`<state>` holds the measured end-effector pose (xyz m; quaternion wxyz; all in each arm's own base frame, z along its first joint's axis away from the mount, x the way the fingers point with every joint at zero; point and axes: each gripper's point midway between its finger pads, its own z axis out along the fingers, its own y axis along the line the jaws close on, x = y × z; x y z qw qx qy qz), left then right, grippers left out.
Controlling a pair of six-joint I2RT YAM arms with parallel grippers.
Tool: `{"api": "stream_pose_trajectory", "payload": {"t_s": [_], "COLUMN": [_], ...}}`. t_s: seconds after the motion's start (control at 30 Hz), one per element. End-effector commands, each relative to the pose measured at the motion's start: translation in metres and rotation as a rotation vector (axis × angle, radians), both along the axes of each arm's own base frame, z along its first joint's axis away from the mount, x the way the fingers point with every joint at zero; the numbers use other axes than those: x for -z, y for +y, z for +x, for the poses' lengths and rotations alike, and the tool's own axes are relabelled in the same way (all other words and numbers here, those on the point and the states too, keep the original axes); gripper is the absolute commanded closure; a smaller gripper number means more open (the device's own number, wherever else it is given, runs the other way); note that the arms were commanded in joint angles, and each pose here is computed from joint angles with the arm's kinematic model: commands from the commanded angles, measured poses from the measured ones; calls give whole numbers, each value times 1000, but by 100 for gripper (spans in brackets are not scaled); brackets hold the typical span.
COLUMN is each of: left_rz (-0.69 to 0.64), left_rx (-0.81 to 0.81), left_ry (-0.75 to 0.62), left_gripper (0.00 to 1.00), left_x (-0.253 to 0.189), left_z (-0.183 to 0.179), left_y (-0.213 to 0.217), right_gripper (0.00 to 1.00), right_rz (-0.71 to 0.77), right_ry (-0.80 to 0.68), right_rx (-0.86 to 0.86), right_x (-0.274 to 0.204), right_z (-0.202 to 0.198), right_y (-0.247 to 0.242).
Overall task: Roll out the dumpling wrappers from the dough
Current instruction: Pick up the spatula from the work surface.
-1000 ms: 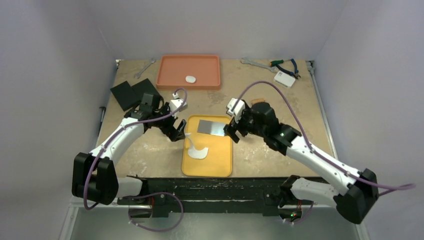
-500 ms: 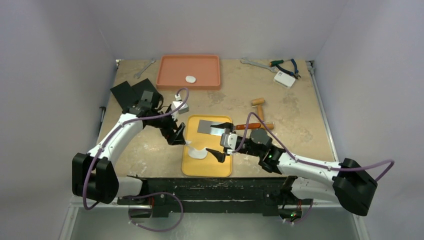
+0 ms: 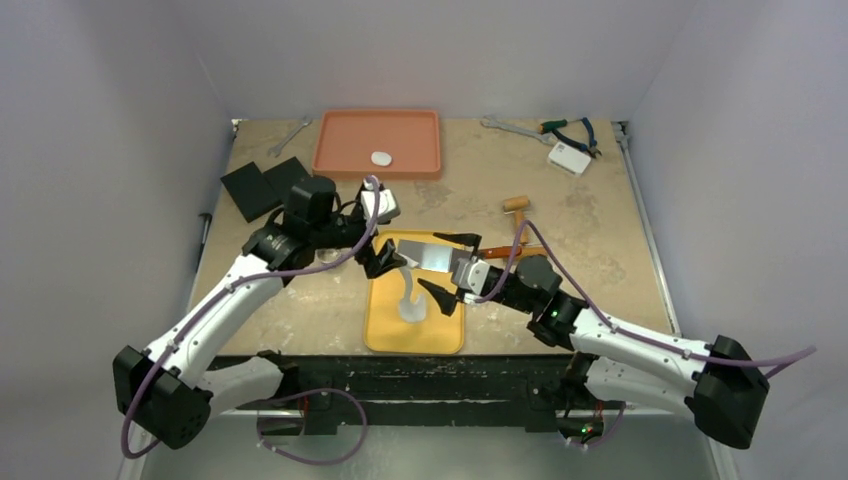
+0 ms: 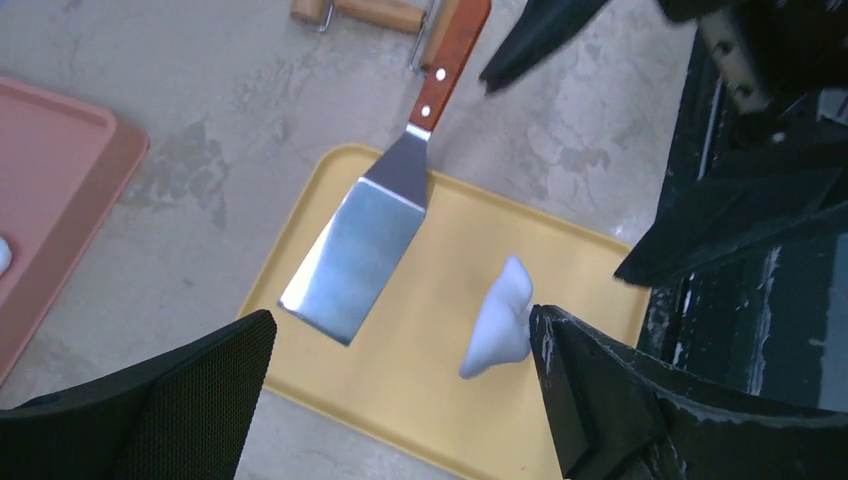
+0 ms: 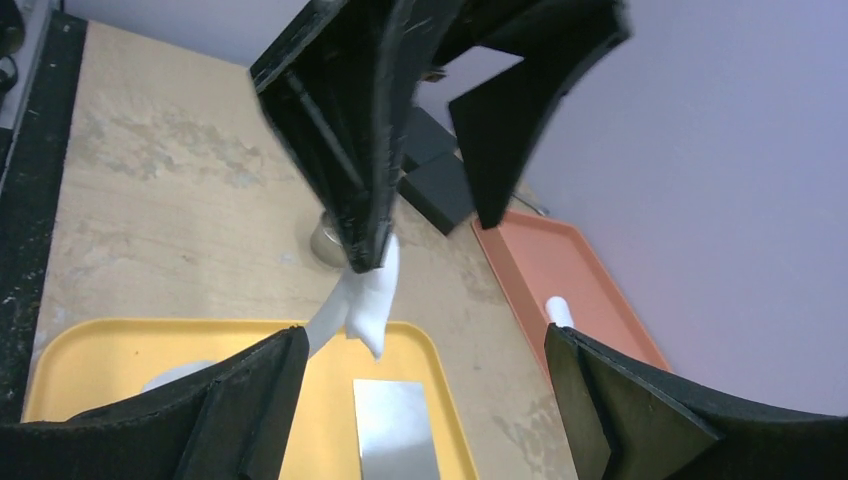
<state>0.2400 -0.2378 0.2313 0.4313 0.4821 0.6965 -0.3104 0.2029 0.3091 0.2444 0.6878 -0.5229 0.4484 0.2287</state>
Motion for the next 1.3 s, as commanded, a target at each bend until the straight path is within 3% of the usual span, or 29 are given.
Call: {"api": "stream_pose_trajectory", "payload": {"t_s": [0.0, 0.07, 0.1, 0.17, 0.27, 0.33, 0.37, 0.4, 0.5, 0.6, 0.73, 0.97, 1.13, 1.27], "left_rz": [84, -80, -106, 12, -20, 133, 245, 272, 115, 124, 78, 60, 52, 38], "left_rx": [-147, 49, 10, -123, 133, 2, -114, -153, -4, -137, -114, -71, -58, -63], "left_ry": [10, 126, 136, 79, 110, 13, -37, -61, 13, -30, -69, -94, -99, -94], "left_gripper": [1, 1, 1, 1, 1, 1, 1, 1, 1, 1, 1, 1, 1, 1], "left_x": [54, 36, 36, 65, 54, 87, 108, 111, 85, 86, 77, 73, 69, 70], "left_z": [12, -26, -25, -2, -50, -29, -8, 2, -30, -12, -14, -21, -23, -21], "left_y": [31, 1, -2, 18, -1, 20, 44, 54, 23, 33, 29, 26, 25, 22], "right_gripper": [1, 1, 1, 1, 1, 1, 1, 1, 1, 1, 1, 1, 1, 1], "right_rz": [-18, -30, -41, -51, -87, -92, -56, -7, 100, 210, 346, 535, 719, 740], "right_ry": [23, 36, 42, 52, 82, 123, 187, 275, 656, 969, 1086, 1377, 1405, 1453], "right_rx": [92, 104, 111, 149, 286, 373, 420, 502, 819, 1030, 1181, 1087, 1098, 1038], "right_x": [-10, -11, -11, -14, -14, -12, -14, -18, 2, 20, 46, 90, 108, 125], "right_z": [10, 9, 8, 11, 26, 38, 46, 60, 93, 101, 98, 96, 91, 102], "right_y": [-15, -19, -22, -29, -49, -60, -65, -75, -121, -156, -188, -174, -179, -165]}}
